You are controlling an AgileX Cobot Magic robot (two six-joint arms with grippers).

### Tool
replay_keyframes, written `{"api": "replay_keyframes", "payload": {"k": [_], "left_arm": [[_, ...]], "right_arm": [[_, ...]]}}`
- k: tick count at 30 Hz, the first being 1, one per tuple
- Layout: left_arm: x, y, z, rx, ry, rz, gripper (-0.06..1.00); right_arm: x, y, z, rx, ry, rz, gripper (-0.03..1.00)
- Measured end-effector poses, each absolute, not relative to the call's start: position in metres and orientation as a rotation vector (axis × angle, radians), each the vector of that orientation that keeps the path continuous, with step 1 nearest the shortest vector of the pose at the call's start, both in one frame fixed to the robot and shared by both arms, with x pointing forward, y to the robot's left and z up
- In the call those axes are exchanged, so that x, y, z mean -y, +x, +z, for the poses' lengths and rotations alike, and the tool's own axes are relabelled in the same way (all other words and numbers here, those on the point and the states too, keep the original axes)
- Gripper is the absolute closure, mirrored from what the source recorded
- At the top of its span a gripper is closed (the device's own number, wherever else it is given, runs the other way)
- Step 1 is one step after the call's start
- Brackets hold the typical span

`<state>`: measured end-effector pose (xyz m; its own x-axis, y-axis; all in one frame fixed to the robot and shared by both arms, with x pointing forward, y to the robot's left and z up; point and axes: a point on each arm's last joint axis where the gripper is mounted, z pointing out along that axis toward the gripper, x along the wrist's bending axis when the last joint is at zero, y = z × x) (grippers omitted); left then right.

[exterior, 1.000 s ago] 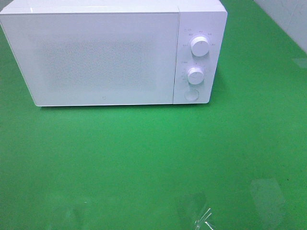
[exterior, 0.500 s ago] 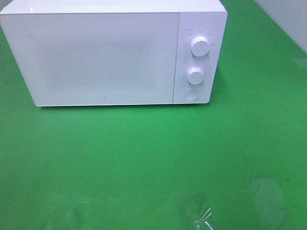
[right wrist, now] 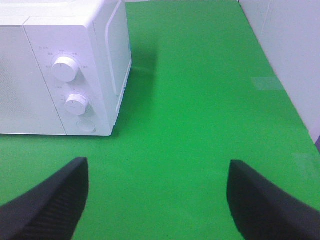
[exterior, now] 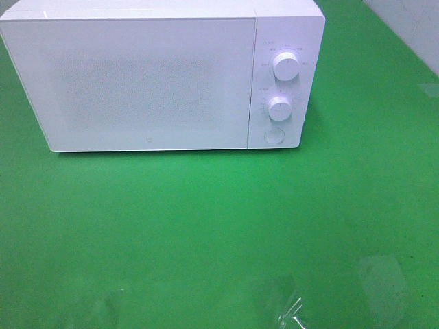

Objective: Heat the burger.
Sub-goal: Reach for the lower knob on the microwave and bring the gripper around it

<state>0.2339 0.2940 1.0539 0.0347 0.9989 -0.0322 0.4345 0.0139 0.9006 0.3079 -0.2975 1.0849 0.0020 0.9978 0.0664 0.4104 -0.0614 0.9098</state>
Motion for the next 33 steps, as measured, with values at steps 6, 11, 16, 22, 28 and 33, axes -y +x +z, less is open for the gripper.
{"api": "replay_keyframes", "payload": {"k": [6,11,16,22,28,33], "left_arm": [[-0.294,0.234,1.054,-1.509,1.531,0.914,-0.05],[-0.294,0.234,1.054,-1.509,1.531,0.914,-0.05],[-0.294,0.234,1.054,-1.509,1.531,0.914,-0.05],[-0.294,0.234,1.054,-1.509,1.531,0.914,-0.05],[-0.294,0.234,1.054,-1.509,1.531,0.914,-0.05],[-0.294,0.234,1.054,-1.509,1.531,0.914,-0.05]], "right_arm": [[0.294,0.336,1.084,-1.512,1.563,1.03,0.23],[0.292,0.353,1.079,-1.536,1.578,1.013,0.23],[0.29,0.371,1.074,-1.559,1.592,0.997,0.23],[0.288,0.387,1.066,-1.586,1.615,0.977,0.23],[0.285,0.401,1.033,-1.568,1.57,1.032,0.23],[0.284,0.403,1.019,-1.557,1.548,1.059,0.23]]}}
